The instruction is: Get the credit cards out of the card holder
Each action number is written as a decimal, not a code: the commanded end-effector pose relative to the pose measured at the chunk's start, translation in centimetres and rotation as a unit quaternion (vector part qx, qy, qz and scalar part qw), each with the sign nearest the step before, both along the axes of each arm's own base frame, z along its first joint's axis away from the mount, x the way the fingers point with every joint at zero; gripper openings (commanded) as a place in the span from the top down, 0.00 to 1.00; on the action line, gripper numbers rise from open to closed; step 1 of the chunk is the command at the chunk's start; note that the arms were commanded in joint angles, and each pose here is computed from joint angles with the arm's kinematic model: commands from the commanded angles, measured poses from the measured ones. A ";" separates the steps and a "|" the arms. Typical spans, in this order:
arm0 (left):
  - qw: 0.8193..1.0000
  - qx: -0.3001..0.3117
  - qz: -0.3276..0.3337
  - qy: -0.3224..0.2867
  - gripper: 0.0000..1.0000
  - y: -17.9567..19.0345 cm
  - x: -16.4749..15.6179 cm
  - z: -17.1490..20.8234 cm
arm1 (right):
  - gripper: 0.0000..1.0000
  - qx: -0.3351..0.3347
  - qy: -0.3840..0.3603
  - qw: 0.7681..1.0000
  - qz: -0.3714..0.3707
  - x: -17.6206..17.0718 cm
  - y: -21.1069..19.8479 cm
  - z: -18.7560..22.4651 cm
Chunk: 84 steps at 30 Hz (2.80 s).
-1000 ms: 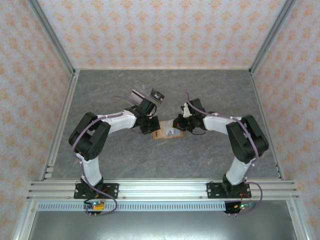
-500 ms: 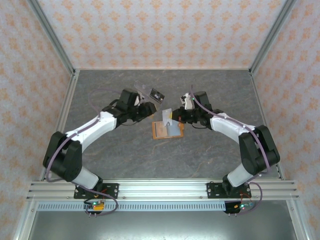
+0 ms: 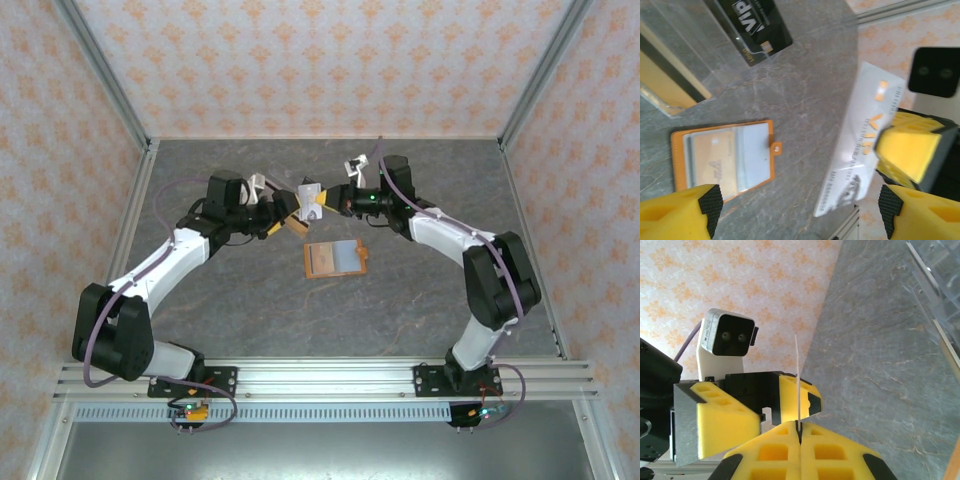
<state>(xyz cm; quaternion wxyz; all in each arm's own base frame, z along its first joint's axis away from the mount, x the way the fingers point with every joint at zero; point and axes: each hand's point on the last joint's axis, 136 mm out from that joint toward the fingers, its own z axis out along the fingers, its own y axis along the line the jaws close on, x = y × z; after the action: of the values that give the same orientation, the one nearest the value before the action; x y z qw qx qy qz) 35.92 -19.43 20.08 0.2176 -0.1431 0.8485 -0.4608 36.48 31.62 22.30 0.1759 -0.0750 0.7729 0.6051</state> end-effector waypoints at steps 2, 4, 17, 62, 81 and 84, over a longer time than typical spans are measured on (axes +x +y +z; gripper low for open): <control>0.998 -0.038 -0.029 -0.047 0.21 -0.4 0.6 3.5 | 1.00 0.055 -0.032 0.998 0.026 0.4 1.4 3.9; 0.997 -0.047 -0.029 -0.061 0.24 -0.1 0.5 4.2 | 1.00 0.063 -0.031 0.997 0.039 0.5 2.0 4.3; 0.991 -0.088 -0.014 -0.098 0.52 0.7 3.2 6.7 | 1.00 0.072 -0.030 0.993 0.086 -1.0 3.5 5.3; 0.975 0.050 0.215 0.015 0.21 9.5 2.4 -0.6 | 1.00 -0.169 -0.125 0.977 -0.037 1.1 3.6 0.4; 0.922 0.248 0.284 0.081 0.00 17.4 -3.2 -5.3 | 1.00 -0.338 -0.311 0.884 0.092 7.5 8.5 -5.7; 0.922 0.250 0.283 0.090 0.00 17.4 -3.4 -5.7 | 1.00 -0.340 -0.317 0.881 0.088 8.7 9.1 -6.3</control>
<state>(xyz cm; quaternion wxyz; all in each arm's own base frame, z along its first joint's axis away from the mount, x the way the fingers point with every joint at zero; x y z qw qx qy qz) 33.61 -3.17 15.30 0.3003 -0.3527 0.8697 -0.1704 44.20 40.54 15.51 0.3027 -0.3653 0.8327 0.2855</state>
